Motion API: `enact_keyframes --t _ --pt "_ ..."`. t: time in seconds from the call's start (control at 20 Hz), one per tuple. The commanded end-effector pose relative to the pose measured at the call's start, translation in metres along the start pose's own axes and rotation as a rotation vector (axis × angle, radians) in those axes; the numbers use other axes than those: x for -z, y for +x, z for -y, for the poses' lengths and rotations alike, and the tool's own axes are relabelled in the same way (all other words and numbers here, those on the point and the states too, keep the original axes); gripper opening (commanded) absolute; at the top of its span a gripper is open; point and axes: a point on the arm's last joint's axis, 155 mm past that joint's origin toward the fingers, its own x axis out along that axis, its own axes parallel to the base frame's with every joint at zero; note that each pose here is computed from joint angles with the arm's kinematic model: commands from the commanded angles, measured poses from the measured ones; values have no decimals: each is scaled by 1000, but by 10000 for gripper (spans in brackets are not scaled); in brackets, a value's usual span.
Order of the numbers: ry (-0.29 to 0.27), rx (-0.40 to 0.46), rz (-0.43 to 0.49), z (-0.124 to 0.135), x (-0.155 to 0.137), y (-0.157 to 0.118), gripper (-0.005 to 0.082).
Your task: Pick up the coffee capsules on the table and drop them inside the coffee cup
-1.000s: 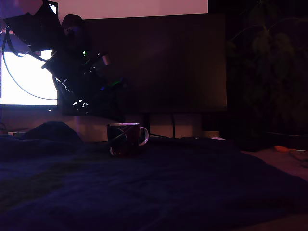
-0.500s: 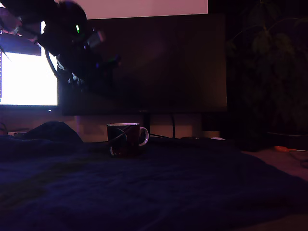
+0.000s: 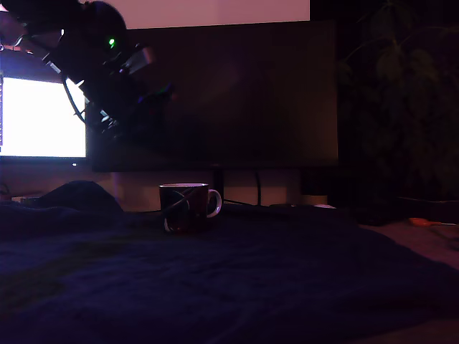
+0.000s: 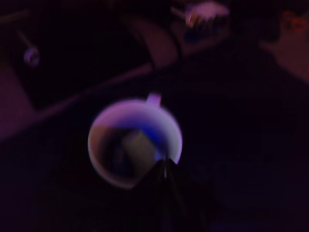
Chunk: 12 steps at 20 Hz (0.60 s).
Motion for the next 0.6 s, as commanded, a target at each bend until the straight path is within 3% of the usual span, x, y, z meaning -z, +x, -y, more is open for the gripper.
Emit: enact_keyframes --t 0.0,0.25,0.55 --pt "-1 -10 9 -2 8 -12 -21" --pt "-28 -51 38 -14 34 -34 -21" --pt "-102 -120 117 -33 57 -65 -21"
